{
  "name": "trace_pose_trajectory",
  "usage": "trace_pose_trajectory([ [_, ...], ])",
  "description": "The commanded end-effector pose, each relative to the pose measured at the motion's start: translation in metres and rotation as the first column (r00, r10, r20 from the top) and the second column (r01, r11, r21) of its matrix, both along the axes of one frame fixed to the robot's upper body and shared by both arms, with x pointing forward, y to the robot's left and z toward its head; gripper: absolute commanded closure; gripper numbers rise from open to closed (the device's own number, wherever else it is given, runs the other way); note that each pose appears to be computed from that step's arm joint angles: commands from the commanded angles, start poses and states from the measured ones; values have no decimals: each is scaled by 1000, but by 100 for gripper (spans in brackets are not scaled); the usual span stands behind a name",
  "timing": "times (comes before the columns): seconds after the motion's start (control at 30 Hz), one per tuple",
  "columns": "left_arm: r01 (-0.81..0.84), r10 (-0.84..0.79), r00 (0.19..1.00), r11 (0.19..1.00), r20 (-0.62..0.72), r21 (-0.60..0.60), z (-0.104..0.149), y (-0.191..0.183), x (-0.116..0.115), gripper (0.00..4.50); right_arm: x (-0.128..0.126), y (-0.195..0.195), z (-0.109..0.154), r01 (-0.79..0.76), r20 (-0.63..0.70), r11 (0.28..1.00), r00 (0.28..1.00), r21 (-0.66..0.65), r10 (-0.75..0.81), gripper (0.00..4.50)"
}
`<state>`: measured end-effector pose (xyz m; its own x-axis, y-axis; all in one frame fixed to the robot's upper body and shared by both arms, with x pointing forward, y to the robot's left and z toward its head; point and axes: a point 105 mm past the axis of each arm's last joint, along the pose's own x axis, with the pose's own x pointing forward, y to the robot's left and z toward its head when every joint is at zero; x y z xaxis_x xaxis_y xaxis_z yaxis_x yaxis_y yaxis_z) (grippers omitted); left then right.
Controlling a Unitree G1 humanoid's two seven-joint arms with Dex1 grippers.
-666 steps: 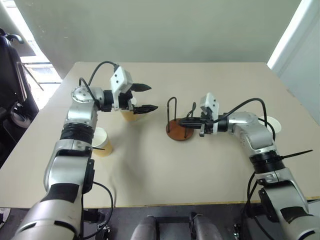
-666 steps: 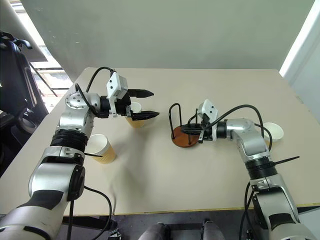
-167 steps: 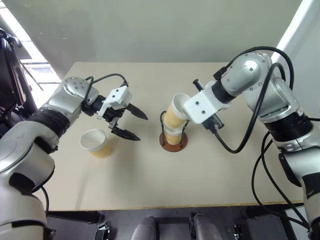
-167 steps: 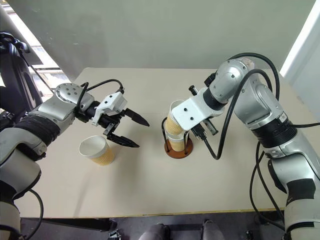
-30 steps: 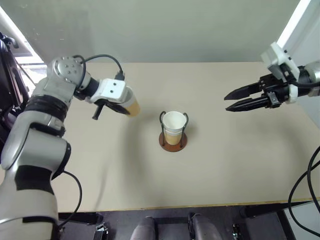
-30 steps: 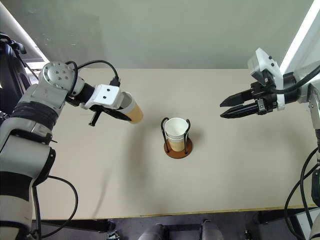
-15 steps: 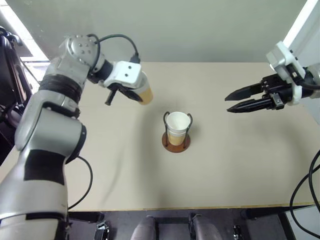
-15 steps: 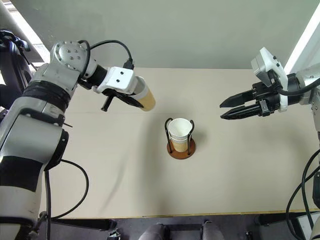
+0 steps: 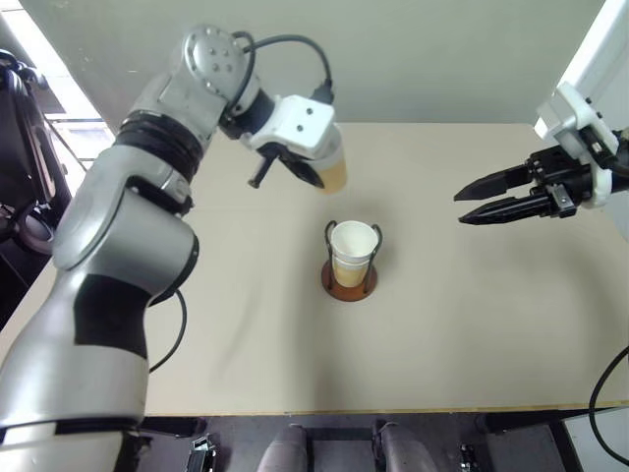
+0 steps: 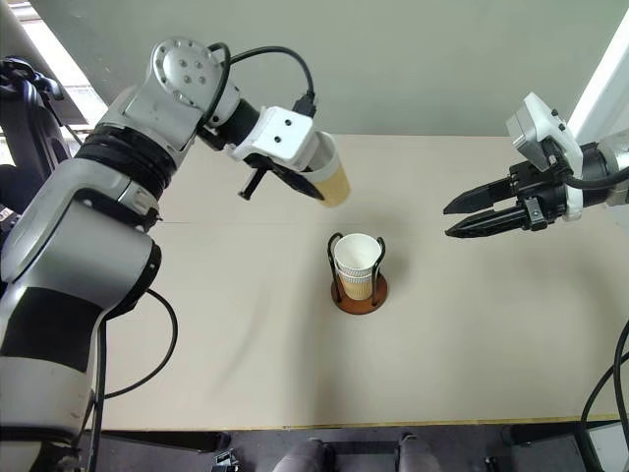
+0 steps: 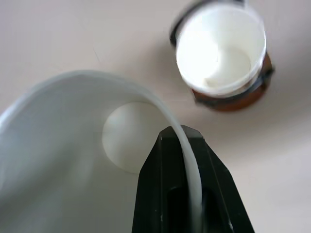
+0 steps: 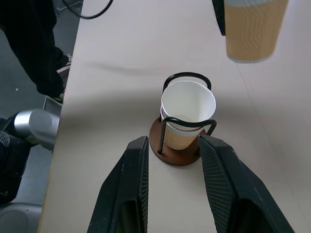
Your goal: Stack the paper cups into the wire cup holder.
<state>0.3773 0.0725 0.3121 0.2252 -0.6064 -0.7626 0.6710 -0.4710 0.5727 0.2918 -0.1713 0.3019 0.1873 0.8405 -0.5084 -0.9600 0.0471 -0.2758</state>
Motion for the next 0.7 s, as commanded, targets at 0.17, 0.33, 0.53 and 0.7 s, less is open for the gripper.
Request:
trace_pose_trajectory([
  [0.17,145,-146,988,989,-42,-23,17,-30,-27,448,-2,-3,4,-18,31,1000,999,-15,19,292],
  [0.33,166,-163,983,986,-78,27,9,-27,-33,448,-3,-3,3,-20,16,1000,1000,-18,20,292],
  [0.53,184,-173,977,979,-123,87,-5,-18,-38,448,-3,-2,2,-23,6,1000,1000,-17,24,292],
  [0.7,200,-186,972,976,-145,86,-8,-21,-40,448,-3,-2,1,-26,1,999,1000,-20,26,292],
])
